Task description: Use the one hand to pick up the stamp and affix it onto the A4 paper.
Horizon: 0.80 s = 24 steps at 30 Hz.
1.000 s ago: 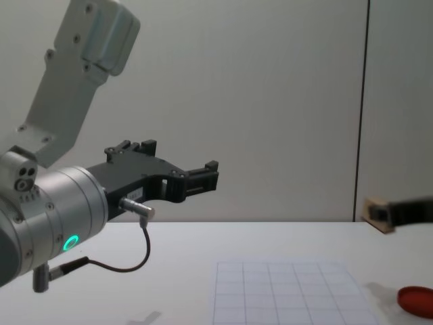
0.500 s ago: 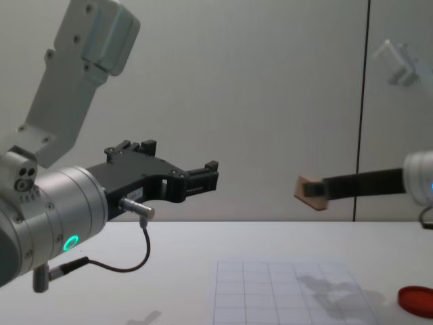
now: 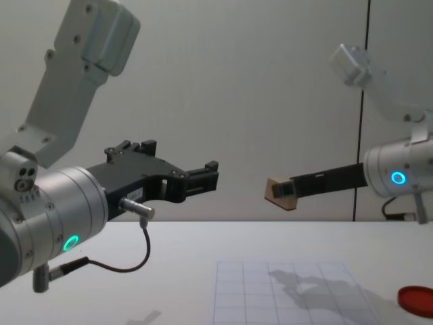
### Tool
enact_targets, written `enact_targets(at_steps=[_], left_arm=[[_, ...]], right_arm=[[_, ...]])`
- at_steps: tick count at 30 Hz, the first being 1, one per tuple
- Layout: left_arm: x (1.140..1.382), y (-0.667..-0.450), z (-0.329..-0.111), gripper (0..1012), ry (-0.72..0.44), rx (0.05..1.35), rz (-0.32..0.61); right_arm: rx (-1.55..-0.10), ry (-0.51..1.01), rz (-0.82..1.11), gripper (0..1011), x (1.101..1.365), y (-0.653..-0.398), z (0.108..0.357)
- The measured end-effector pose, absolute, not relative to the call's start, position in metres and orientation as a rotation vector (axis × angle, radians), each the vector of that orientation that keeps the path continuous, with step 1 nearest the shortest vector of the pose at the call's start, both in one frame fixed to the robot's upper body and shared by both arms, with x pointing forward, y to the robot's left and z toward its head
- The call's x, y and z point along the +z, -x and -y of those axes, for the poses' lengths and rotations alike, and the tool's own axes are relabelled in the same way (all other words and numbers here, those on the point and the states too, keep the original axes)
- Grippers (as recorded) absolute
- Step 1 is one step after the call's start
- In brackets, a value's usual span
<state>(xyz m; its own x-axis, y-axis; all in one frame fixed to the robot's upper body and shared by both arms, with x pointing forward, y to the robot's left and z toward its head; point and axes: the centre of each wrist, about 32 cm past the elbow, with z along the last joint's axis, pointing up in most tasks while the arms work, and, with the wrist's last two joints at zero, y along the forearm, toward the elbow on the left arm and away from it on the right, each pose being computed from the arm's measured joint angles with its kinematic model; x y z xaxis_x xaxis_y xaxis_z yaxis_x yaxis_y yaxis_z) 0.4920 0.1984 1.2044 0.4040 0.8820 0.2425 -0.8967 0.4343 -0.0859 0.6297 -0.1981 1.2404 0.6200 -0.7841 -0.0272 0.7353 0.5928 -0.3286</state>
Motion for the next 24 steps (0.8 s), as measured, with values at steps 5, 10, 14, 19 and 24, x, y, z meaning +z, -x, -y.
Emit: enact_targets(at_steps=[5,10,14,19,24], left_arm=[[1.204,-0.492,-0.198,1002,-0.061,1.124,0.268],[1.204,-0.492,-0.198,1002,-0.061,1.124,0.268],[1.204,-0.492,-0.198,1002,-0.061,1.124,0.267],[1.204,-0.492,-0.198,1002,-0.061,1.124,0.268],[1.204,-0.492,-0.198,1002,-0.061,1.124,0.268]], right_arm=[[-0.874,0.335,-0.166,216,1.241,-0.637,0.195],[-0.859,0.364,-0.162,216,1.239,-0.643,0.191],[-0.846,0.384,-0.164,216,1.237,-0.648,0.187],[-0.83,0.403,-0.165,216,1.235,-0.656,0.181],[-0.821,0.415,-0.17,216,1.233,-0.662,0.177]])
